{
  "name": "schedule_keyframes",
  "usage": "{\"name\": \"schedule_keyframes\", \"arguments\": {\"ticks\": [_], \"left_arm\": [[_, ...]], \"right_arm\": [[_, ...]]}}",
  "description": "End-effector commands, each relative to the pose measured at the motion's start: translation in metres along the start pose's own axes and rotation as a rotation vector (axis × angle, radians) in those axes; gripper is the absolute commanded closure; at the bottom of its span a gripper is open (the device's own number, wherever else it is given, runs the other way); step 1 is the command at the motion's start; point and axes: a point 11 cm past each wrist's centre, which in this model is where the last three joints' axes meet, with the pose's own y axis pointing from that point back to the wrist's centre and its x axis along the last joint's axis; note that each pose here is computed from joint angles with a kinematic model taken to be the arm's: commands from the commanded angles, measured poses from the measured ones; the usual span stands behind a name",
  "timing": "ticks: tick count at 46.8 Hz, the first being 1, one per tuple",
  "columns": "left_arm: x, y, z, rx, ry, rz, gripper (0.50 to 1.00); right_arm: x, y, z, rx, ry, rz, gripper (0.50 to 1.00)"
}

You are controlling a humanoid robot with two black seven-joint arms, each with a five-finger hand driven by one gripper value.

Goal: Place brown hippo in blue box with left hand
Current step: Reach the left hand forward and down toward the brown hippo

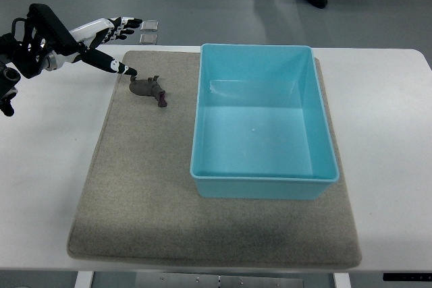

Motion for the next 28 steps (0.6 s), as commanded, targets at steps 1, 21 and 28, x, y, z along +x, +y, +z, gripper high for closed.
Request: {"name": "schedule_keyframes", "arguments": {"ticks": [1, 21, 28], "left_arm": [[-0.002, -0.001, 0.000, 0.016, -0.059, -0.018, 0.506], [-0.021, -0.007, -0.011, 0.084, -0.281, -0.073, 0.529], [-0.026, -0.013, -0.007, 0.079, -0.309, -0.089, 0.555]], "right_arm": [[0.000, 0.000, 0.000, 0.000, 0.000, 0.000, 0.564], [0.000, 0.000, 0.000, 0.000, 0.000, 0.000, 0.564], [0.000, 0.000, 0.000, 0.000, 0.002, 0.000, 0.564]]}}
